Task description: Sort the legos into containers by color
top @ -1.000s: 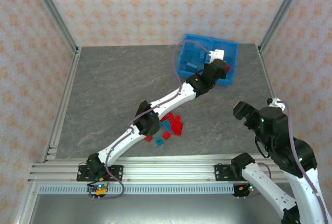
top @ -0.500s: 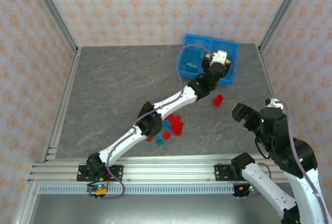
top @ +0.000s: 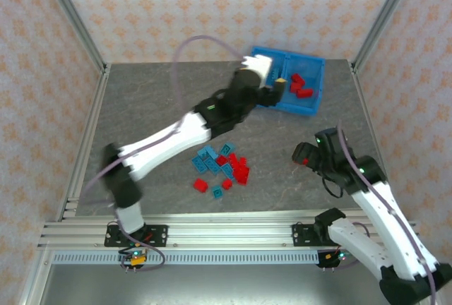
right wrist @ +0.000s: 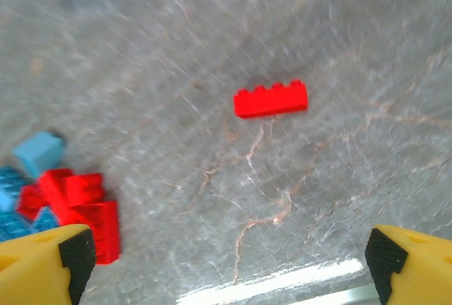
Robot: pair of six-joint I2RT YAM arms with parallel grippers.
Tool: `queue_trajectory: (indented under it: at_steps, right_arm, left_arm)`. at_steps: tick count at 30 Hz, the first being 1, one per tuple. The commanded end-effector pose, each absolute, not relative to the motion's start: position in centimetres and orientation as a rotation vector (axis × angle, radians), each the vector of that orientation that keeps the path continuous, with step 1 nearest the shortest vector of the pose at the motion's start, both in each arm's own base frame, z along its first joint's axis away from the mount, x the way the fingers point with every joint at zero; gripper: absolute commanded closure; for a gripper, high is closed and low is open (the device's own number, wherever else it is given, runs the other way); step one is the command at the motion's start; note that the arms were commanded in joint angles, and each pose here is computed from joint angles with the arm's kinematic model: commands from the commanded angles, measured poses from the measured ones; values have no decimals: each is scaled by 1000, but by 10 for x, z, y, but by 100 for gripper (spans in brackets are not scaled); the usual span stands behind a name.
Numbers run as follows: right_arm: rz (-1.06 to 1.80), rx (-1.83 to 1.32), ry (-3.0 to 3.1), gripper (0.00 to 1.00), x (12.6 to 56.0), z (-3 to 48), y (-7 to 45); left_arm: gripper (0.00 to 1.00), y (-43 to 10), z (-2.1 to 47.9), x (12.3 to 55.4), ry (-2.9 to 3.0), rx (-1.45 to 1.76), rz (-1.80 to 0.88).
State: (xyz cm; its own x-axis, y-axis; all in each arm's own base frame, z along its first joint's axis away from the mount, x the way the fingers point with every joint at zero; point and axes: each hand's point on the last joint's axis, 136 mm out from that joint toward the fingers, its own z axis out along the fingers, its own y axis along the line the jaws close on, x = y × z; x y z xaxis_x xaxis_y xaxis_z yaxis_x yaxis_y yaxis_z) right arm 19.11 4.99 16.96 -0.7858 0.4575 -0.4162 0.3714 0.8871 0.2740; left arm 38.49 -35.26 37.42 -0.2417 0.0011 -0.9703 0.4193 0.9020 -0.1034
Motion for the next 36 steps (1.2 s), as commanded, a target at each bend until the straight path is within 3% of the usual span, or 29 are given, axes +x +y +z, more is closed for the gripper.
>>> queue_trajectory:
  at_steps: [1,8,15,20,28,33,36]
  right_arm:
    - [334,736,2593,1,216,143,57]
    - [110,657,2722,1,262,89,42]
    - [1,636,2778,1,285,58,28]
    - [34,575,2827,1,290,43,33]
    - [86,546,2891,31,296,29,40]
    - [102,566,2879,39,296,33,41]
    - [149,590,2789,44,301,61,42]
  left_arm:
    - [0,-342,374,332,1692,562,-492]
    - [0,-290,304,185,1628,1243,-513]
    - [0,-240,251,119,1638,1560,-506]
    - [1,-242,236,106,1598,1642,-546]
    - [0,-254,229,111,1564,1667,-549]
    - [0,-256,232,117,1563,1635,-533]
    - [0,-257,238,123,1566,1588,-512]
